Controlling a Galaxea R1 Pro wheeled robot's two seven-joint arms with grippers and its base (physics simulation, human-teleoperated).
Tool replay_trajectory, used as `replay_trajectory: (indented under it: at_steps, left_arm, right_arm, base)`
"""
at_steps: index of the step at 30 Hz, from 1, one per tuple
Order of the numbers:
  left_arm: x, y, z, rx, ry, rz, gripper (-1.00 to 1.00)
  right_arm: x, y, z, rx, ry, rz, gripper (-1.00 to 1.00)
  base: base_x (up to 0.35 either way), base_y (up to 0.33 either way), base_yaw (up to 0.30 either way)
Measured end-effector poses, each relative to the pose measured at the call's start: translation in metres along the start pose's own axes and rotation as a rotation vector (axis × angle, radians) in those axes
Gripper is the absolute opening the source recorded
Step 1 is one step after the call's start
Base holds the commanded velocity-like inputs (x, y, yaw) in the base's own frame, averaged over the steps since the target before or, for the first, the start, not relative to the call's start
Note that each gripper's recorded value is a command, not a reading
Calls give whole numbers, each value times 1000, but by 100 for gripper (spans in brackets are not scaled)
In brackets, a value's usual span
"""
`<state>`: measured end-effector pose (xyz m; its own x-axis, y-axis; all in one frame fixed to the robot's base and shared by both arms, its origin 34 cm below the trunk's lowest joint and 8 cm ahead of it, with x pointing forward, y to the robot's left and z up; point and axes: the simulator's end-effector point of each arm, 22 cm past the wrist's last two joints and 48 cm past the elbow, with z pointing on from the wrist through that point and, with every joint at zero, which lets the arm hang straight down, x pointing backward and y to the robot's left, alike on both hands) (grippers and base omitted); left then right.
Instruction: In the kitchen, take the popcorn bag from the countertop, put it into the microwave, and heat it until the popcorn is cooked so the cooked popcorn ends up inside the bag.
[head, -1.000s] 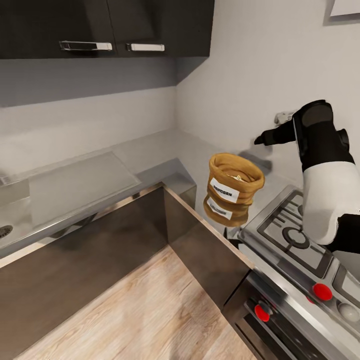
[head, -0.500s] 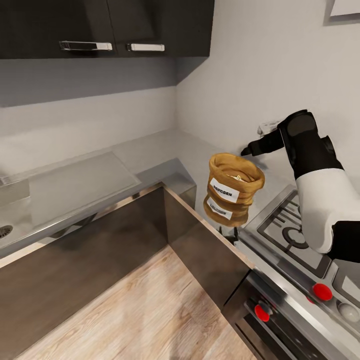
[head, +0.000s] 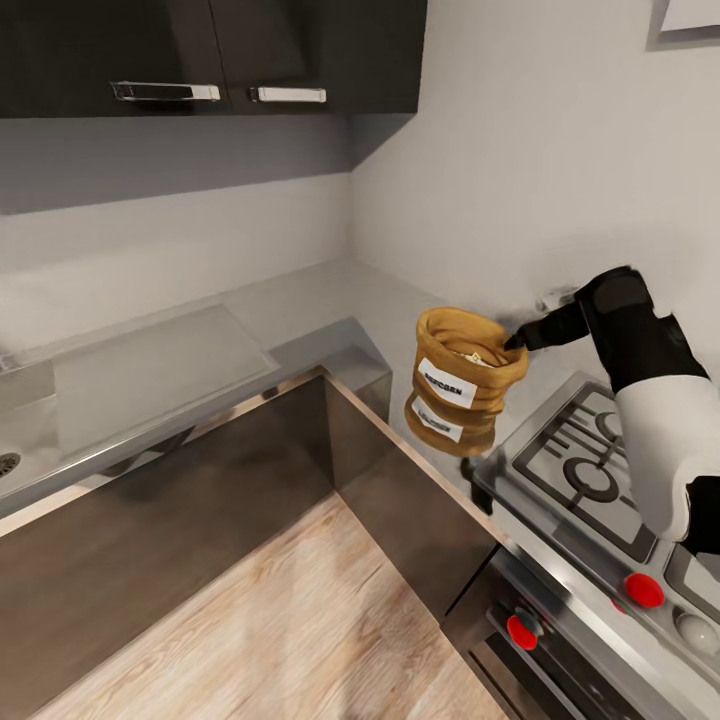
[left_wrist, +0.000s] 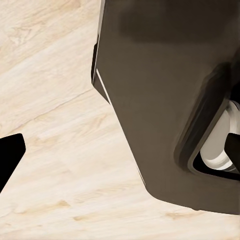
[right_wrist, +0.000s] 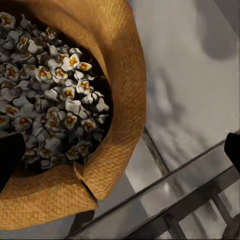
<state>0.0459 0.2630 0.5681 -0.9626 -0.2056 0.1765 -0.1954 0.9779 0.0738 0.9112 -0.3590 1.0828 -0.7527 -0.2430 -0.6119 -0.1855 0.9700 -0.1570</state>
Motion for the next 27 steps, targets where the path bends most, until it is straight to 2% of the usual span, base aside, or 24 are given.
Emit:
replay_trajectory:
  at_steps: [11,20,27]
  left_arm:
    - [0,0,0,0,-1,-1,100]
    - [0,0,0,0,0,1,100]
    - [0,0,0,0,-1,0,100]
  right_arm:
    - [10,17,4,-79,15,1,100]
    - [9,17,3,-76,14,-1,100]
    - [10,17,4,-79,16,0,100]
  base:
    - [0,0,0]
    - [146,-108,0]
    - [21,-15,0]
